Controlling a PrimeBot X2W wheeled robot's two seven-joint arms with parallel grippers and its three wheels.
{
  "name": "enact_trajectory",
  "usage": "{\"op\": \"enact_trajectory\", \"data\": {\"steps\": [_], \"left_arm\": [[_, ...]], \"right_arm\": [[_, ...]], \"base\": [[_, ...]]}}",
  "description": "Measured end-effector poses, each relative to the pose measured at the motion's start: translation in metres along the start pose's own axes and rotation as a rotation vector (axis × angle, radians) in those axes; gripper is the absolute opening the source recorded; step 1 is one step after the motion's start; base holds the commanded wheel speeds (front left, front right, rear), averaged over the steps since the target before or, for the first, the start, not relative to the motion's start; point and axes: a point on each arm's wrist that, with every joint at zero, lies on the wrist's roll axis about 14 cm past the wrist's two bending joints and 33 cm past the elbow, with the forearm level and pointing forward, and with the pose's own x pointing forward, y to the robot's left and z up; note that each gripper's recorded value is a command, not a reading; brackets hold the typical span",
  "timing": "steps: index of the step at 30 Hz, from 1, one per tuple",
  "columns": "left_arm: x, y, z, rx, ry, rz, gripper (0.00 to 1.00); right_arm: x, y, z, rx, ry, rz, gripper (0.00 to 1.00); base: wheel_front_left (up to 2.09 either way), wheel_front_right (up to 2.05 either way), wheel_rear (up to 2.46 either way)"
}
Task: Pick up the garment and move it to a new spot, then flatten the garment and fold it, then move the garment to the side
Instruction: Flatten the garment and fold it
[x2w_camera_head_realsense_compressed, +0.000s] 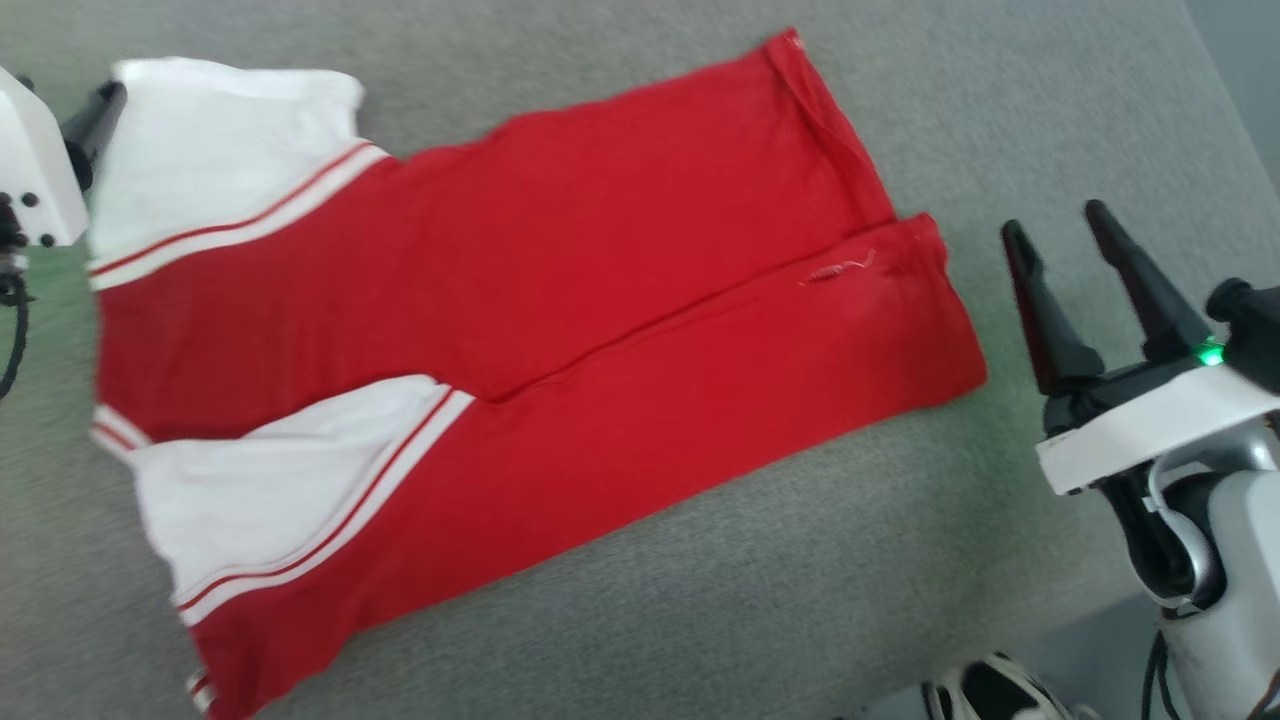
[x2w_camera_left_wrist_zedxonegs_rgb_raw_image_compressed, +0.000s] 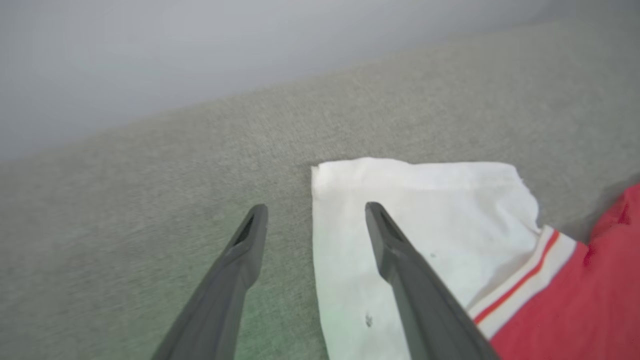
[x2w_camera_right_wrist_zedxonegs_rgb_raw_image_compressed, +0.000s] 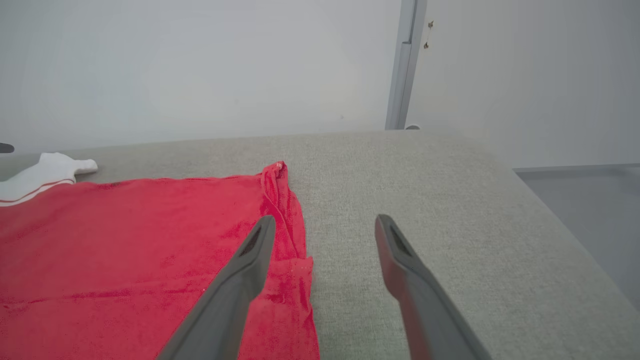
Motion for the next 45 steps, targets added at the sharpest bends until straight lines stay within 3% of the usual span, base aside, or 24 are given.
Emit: {"op": "enact_trajectory", "data": {"steps": [4, 11, 12, 13, 14, 15, 16, 24, 29, 41, 42, 43, 44, 45], "left_arm": [[0.022, -0.006, -0.022, -0.010, 0.178, -0.041, 1.00], [0.036, -0.009, -0.029, -0.034, 0.316, -0.072, 1.00], [0.036, -0.012, -0.030, -0.035, 0.327, -0.084, 0.76], [0.036, -0.014, -0.030, -0.042, 0.340, -0.096, 0.76], [0.035, -0.017, -0.031, -0.037, 0.352, -0.109, 0.47], [0.035, -0.020, -0.032, -0.028, 0.359, -0.120, 0.36], [0.035, -0.021, -0.032, -0.022, 0.362, -0.126, 0.01], [0.038, -0.034, -0.032, 0.008, 0.340, -0.172, 0.00], [0.038, -0.036, -0.030, 0.011, 0.319, -0.184, 0.00], [0.045, -0.030, -0.031, 0.000, 0.272, -0.185, 0.00], [0.046, -0.030, -0.031, -0.002, 0.266, -0.185, 0.00], [0.046, -0.030, -0.031, -0.002, 0.262, -0.185, 0.00], [0.046, -0.030, -0.031, -0.002, 0.252, -0.186, 0.00], [0.045, -0.030, -0.030, -0.004, 0.242, -0.186, 0.00]], "right_arm": [[-0.005, -0.009, -0.015, 0.004, 0.045, -0.029, 1.00], [-0.004, -0.016, -0.026, -0.003, 0.088, -0.037, 1.00], [-0.003, -0.015, -0.028, -0.006, 0.099, -0.030, 1.00], [-0.001, -0.012, -0.029, -0.009, 0.107, -0.016, 1.00], [0.003, -0.009, -0.029, -0.018, 0.112, -0.001, 1.00], [0.007, -0.005, -0.027, -0.031, 0.112, 0.019, 1.00], [0.013, -0.002, -0.024, -0.044, 0.116, 0.039, 1.00], [0.067, 0.029, -0.018, -0.212, 0.265, 0.215, 1.00], [0.098, 0.042, -0.022, -0.260, 0.378, 0.271, 1.00], [0.159, 0.052, -0.064, -0.248, 0.680, 0.267, 0.98], [0.161, 0.053, -0.068, -0.249, 0.701, 0.268, 0.64], [0.162, 0.054, -0.071, -0.250, 0.720, 0.271, 0.40], [0.163, 0.057, -0.071, -0.253, 0.727, 0.279, 0.00], [0.165, 0.060, -0.071, -0.240, 0.725, 0.283, 0.00]], "base": [[0.00, 0.00, 0.00], [0.00, 0.00, 0.00], [0.00, 0.00, 0.00], [0.00, 0.00, 0.00], [0.00, 0.00, 0.00], [0.00, 0.00, 0.00], [0.00, 0.00, 0.00], [0.00, 0.00, 0.00], [0.00, 0.00, 0.00], [0.00, 0.00, 0.00], [0.00, 0.00, 0.00], [0.00, 0.00, 0.00], [0.00, 0.00, 0.00], [0.00, 0.00, 0.00]]}}
